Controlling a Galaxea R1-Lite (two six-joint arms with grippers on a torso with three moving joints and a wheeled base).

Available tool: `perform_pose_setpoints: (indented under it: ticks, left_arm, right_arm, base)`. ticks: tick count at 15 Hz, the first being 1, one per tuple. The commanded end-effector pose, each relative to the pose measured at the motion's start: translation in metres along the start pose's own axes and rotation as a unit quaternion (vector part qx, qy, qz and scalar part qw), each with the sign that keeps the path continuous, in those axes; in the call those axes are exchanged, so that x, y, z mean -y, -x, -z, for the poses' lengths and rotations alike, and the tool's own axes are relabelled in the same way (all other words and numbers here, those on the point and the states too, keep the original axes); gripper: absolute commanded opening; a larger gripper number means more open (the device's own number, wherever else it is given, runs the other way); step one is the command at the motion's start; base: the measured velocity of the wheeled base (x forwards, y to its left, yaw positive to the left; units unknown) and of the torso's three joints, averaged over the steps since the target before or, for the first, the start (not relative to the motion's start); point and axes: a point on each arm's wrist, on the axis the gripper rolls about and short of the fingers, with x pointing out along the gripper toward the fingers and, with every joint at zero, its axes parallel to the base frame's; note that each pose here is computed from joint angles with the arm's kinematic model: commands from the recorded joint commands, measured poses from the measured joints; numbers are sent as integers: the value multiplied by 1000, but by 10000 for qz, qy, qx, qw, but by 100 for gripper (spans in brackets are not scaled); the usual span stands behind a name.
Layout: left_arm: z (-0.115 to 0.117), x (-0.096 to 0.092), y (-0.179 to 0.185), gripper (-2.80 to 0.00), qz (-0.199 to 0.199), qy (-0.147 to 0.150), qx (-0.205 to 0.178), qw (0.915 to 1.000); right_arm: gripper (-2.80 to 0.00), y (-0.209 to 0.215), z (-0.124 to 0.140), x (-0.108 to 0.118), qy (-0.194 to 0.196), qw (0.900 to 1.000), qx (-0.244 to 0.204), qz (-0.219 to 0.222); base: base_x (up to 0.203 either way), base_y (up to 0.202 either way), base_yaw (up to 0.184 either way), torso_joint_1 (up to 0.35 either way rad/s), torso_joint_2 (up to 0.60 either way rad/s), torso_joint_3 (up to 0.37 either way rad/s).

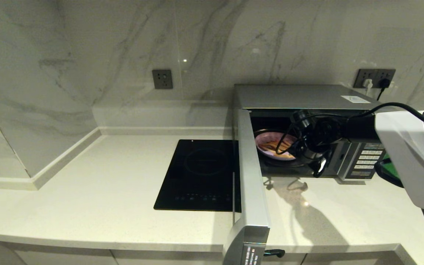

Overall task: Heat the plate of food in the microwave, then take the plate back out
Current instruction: Take the plate out of the microwave

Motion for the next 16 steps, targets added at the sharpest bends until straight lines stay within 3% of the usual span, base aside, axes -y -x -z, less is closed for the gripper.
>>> perform_pose_setpoints:
  ticks: [1,9,16]
  left_arm:
    - [0,0,0,-280,-4,0,1,10000]
    - [0,0,0,-280,-4,1,1,10000]
    - [0,0,0,-280,-4,8,1,10000]
  right_arm:
    - [0,-5,4,2,13,9999,-34,97]
    - [0,-5,8,12,-51,9995,-106,288]
    - [0,5,2,11,-132,9999,-9,108]
  base:
    - [0,0,0,0,0,0]
    - [0,0,0,0,0,0]
    - [0,0,0,0,0,0]
